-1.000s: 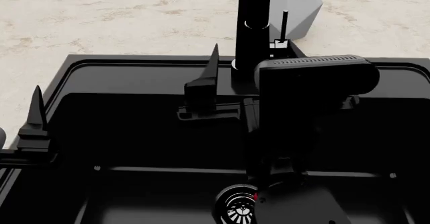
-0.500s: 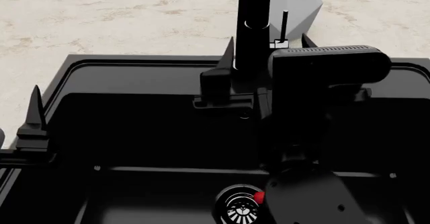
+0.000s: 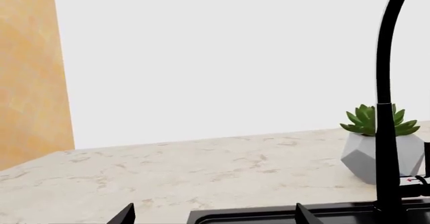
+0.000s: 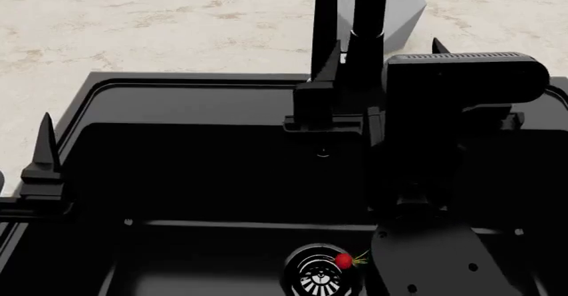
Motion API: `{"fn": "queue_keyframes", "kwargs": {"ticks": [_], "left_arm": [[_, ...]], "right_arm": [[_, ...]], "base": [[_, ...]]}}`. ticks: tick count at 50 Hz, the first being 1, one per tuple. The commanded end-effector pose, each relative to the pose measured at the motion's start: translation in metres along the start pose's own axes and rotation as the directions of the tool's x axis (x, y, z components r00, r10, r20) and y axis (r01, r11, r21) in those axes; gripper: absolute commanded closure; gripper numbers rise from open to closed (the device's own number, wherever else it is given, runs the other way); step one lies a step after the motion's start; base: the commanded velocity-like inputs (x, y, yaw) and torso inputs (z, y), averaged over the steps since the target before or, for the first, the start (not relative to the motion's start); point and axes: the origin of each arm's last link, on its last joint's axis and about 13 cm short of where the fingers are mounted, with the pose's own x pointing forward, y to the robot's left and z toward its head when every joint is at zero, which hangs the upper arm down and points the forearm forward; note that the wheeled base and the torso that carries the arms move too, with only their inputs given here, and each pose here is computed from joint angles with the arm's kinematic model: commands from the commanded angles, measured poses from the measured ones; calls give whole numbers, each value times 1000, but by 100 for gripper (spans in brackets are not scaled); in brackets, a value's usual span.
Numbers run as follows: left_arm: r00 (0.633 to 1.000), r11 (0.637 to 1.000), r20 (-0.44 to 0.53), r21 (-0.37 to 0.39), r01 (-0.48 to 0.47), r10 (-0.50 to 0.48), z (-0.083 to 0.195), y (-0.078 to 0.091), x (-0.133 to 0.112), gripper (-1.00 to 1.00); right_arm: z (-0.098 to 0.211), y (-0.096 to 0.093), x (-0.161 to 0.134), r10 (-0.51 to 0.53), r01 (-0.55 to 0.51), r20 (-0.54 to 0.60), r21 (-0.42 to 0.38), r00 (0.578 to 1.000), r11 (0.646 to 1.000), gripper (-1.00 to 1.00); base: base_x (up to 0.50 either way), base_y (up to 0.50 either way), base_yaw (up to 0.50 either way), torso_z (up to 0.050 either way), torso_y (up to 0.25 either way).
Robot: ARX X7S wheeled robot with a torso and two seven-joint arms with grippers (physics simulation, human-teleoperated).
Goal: Turn the sink spout to the right.
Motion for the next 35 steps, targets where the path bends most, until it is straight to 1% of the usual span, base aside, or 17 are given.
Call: {"fn": "queue_keyframes", "kwargs": {"ticks": [1,3,6,12,16,18,20,23,27,35], "left_arm": [[1000,1000,-2,0,-3,3,0,0,0,-100],[1000,1000,9,10,-9,9,1,0,-1,-100],[1000,1000,-4,1,-4,4,0,0,0,-100],[1000,1000,-2,4,-5,5,0,0,0,-100],[1000,1000,-2,4,-3,3,-1,0,0,-100],[1000,1000,-13,-13,-4,4,-1,1,1,-100],[1000,1000,-9,-4,-1,1,-1,0,1,-100],[1000,1000,-14,-13,9,-9,-1,0,1,-100],[1000,1000,-6,2,8,-8,0,-1,0,-100],[1000,1000,-7,7,6,-6,-1,-1,0,-100]], "right_arm": [[2,-6,2,-28,28,-1,-11,1000,1000,-100],[0,-8,5,-32,32,-6,-8,999,999,-100],[1,-9,6,-36,36,-7,-9,999,999,-100],[1,-14,11,-48,48,-16,-26,999,999,-100],[-6,-19,14,-64,62,-39,-45,997,997,-100],[-8,-21,15,-69,68,-41,-40,997,997,-100],[-6,-22,16,-75,73,-38,-46,996,996,-100],[-5,-24,16,-88,87,-28,-53,996,995,-100],[-6,-27,17,-96,94,-33,-60,995,994,-100],[-6,-34,18,-127,124,-38,-59,991,990,-100]], "base": [[0,0,0,0,0],[0,0,0,0,0],[0,0,0,0,0],[0,0,0,0,0],[0,0,0,0,0],[0,0,0,0,0],[0,0,0,0,0],[0,0,0,0,0],[0,0,0,0,0],[0,0,0,0,0]]}}
